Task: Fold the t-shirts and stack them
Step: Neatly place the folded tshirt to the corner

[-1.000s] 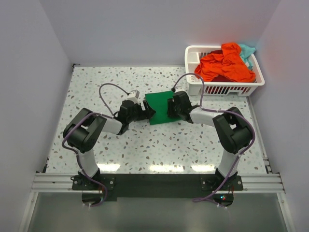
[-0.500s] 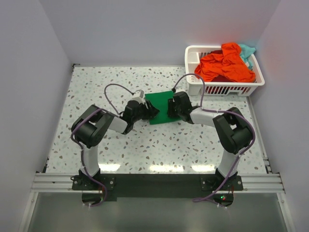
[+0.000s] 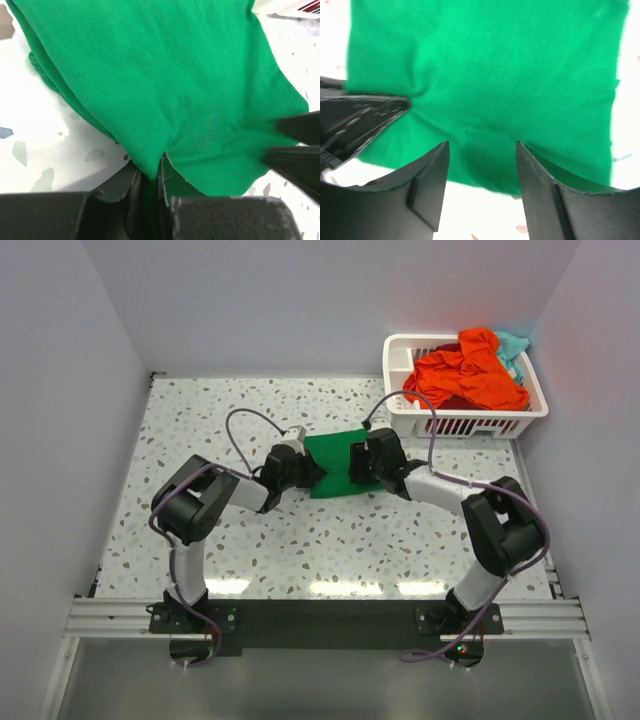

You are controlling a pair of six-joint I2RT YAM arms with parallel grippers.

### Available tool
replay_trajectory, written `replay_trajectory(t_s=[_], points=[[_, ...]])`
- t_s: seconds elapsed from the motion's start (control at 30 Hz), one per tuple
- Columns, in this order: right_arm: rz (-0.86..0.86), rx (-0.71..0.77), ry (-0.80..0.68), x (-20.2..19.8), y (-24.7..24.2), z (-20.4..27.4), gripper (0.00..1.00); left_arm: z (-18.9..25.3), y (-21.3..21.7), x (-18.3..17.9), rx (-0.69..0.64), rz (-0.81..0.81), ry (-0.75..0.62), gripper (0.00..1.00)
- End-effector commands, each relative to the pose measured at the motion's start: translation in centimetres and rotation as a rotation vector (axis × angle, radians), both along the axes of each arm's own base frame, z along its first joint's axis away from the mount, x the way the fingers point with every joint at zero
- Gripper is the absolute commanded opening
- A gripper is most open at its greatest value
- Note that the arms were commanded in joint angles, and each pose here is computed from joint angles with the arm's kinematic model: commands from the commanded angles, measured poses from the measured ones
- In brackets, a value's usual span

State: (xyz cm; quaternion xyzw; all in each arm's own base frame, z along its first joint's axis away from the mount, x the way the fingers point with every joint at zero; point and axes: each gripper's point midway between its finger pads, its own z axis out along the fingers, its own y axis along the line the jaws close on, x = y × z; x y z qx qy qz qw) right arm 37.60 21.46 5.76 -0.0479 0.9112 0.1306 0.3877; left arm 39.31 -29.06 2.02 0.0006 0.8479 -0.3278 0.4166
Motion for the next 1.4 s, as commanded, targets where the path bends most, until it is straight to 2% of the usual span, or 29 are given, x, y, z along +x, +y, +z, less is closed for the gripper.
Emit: replay_trajectory(t_s=[0.0,0.17,0.33,0.5,0.57,0.7,1.0,1.37], points=[[-0.005,0.019,-0.104,0.3,-0.5,4.9,0.61,-0.4,3.1,1.1,0.168,0.023,-0.012,0.00],[-0.018,0.005,-0.184,0.2,-1.5,8.8,0.68,0.7,6.9,2.5,0.323,0.041,-0.009,0.00],[-0.052,0.024,-0.290,0.1,-2.6,13.2,0.71,1.0,14.2,4.0,0.615,0.173,0.035,0.00],[-0.072,0.014,-0.345,-0.1,-3.6,15.1,0.73,2.1,19.6,5.8,0.708,0.280,0.057,0.00],[-0.078,0.008,-0.355,-0.4,-3.9,15.4,0.73,1.4,21.4,5.9,0.766,0.305,0.107,0.00],[-0.088,0.009,-0.369,-0.7,-4.4,15.5,0.73,2.5,25.6,8.3,0.864,0.383,0.129,0.00],[-0.111,-0.008,-0.382,-1.3,-5.3,15.3,0.74,3.8,33.6,12.5,0.979,0.449,0.149,0.00],[-0.108,0.010,-0.401,-2.0,-5.6,15.9,0.74,4.4,41.7,14.4,1.055,0.492,0.150,0.00]])
